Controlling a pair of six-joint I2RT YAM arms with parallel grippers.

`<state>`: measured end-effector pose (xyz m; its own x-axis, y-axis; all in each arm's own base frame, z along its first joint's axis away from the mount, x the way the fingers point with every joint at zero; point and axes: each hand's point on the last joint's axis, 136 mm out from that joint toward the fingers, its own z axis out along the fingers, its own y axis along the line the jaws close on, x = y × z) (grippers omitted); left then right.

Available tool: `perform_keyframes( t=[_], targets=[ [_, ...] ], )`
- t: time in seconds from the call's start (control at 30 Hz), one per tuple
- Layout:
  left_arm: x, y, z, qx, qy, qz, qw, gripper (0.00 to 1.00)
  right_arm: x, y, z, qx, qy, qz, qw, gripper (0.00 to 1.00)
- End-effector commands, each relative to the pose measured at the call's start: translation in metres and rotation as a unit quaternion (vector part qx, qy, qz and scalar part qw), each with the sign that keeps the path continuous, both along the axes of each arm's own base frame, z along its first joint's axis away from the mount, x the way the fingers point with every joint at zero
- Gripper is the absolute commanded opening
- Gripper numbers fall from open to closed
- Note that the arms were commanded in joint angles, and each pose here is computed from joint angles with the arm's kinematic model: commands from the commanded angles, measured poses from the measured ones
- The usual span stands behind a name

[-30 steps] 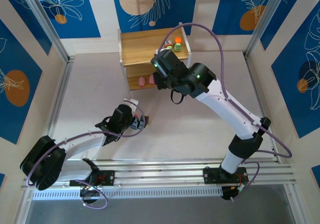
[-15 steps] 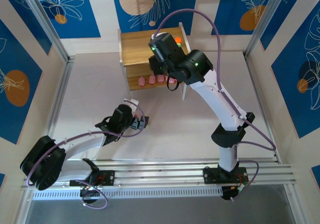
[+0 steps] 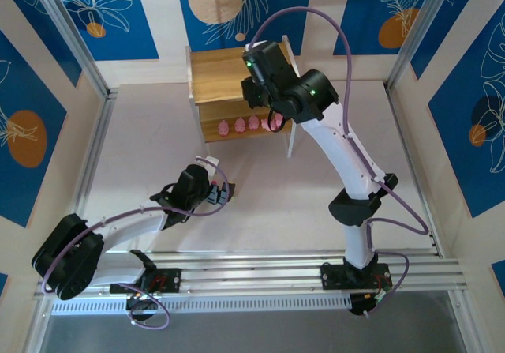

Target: Place and organize the plastic toys onto the shelf

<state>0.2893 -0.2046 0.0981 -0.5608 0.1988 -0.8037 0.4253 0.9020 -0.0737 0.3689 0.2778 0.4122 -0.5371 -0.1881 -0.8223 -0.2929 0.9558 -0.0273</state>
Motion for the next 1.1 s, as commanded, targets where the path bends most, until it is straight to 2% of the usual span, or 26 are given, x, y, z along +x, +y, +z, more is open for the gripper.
perform_keyframes(
  t=[0.0, 0.5, 1.07],
  targets=[
    [0.002, -0.004, 0.007, -0.002, -0.012, -0.006, 1.0, 1.0, 0.008, 0.006, 0.014, 0.015, -0.026, 0.009, 0.999, 0.22],
    [0.001, -0.004, 0.007, -0.002, -0.013, -0.006, 1.0, 1.0, 0.042, 0.007, 0.013, 0.026, -0.051, -0.009, 0.998, 0.22],
    [0.001, -0.004, 0.008, -0.003, -0.014, -0.007, 1.0, 1.0, 0.06, 0.011, -0.005, 0.024, -0.039, -0.013, 0.999, 0.22]
  ],
)
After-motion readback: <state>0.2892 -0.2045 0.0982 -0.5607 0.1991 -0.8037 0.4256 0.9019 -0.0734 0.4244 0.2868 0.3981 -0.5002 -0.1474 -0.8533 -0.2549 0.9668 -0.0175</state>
